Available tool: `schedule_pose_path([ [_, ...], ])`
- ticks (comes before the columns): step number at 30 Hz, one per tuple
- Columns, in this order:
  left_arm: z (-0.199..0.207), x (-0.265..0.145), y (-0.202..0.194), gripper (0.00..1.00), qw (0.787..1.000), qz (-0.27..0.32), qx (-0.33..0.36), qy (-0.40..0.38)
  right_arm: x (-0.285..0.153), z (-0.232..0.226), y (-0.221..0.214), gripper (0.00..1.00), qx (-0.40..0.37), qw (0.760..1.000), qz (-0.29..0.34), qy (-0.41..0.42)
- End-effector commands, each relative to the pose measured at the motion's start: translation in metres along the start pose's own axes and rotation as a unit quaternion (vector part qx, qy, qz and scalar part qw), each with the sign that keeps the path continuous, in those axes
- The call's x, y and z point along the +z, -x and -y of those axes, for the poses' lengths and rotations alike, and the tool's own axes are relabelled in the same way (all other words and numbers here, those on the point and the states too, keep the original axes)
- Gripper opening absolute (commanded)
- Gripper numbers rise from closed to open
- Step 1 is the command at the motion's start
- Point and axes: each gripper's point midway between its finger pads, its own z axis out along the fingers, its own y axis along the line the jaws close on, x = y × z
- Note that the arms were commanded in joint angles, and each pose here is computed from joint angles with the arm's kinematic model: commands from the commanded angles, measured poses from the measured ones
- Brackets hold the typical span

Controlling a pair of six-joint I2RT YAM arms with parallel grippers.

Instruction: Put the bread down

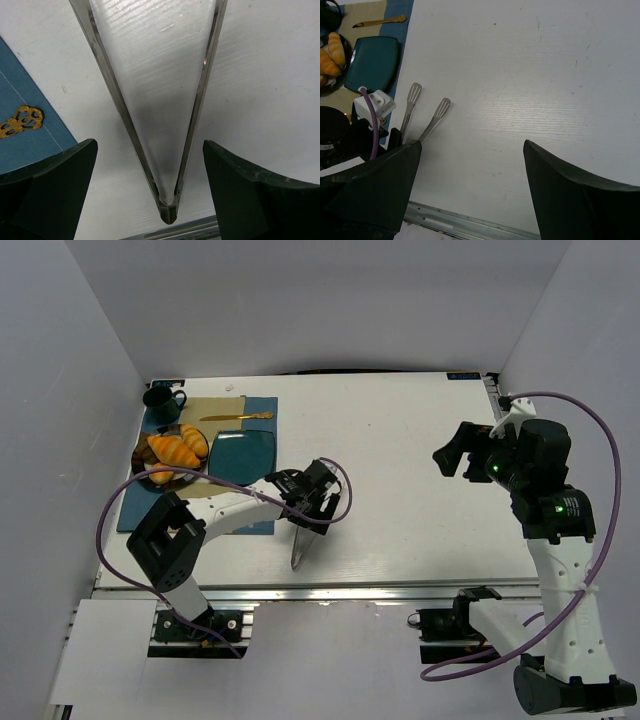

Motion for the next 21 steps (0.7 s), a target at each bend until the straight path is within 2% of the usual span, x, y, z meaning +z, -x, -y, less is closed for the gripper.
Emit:
schedule_pose_path([
  [1, 0.007, -0.013, 0.013, 0.98, 0.999, 0.035, -0.012, -0.029, -0.003, -0.004, 0.000, 0.89, -0.006, 1.000, 0.007, 0.010],
  [10, 0.009, -0.003, 0.003, 0.96, 0.998, 0.026, -0.045, -0.028, -0.001, -0.003, -0.004, 0.89, -0.005, 1.000, 0.004, 0.009],
  [14, 0.003, 0.005, -0.005, 0.94, 0.998, 0.017, -0.057, -0.003, 0.000, -0.001, -0.006, 0.89, -0.004, 1.000, 0.002, 0.006],
  [21, 0.004, 0.014, -0.014, 0.92, 0.998, 0.007, -0.059, 0.000, 0.000, 0.002, -0.009, 0.89, -0.004, 1.000, 0.001, 0.000],
])
